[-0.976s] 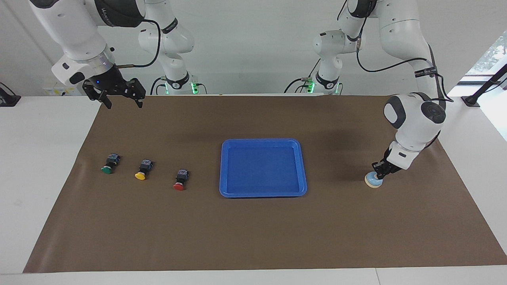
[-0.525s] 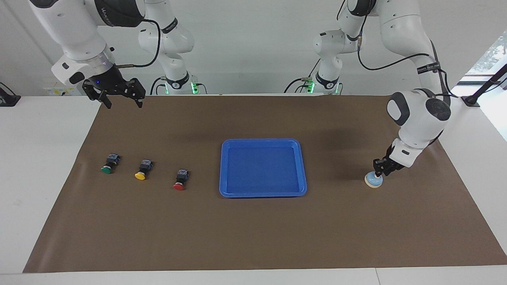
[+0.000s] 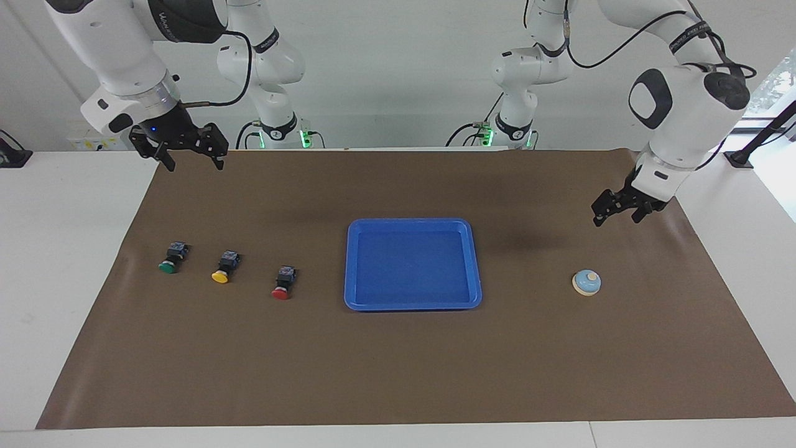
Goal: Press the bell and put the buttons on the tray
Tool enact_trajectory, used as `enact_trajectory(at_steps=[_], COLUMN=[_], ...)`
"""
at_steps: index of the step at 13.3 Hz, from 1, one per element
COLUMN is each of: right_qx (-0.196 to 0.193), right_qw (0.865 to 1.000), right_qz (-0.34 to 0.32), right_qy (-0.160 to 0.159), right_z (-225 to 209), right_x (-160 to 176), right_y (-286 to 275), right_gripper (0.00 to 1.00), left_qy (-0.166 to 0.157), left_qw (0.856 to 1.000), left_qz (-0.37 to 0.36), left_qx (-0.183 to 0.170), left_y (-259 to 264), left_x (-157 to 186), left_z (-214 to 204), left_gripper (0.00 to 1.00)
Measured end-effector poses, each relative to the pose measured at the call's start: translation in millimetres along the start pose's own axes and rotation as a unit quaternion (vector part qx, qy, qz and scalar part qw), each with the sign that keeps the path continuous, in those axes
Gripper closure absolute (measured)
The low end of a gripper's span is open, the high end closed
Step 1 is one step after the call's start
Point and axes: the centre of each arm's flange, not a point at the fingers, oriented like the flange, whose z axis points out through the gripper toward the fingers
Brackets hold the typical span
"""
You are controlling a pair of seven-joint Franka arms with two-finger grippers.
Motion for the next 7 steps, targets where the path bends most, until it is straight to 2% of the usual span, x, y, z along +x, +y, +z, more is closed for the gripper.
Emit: enact_trajectory(at_steps=[5, 7], right_qx=[0.0, 0.0], right_qw=[1.0, 1.0], right_qz=[0.0, 0.0], right_qy=[0.0, 0.0], right_z=[0.0, 0.0], right_x=[0.0, 0.0], right_y=[0.0, 0.0], right_gripper=[0.0, 0.0], left_qy=[-0.034, -0.038], left_qw=[0.999, 0.999], left_qz=[0.007, 0.007], left_qx=[0.004, 0.004], left_y=[8.8, 9.9], left_x=[-52.7, -60.0], left_z=[-61.4, -80.7], left_gripper=[0.0, 0.0])
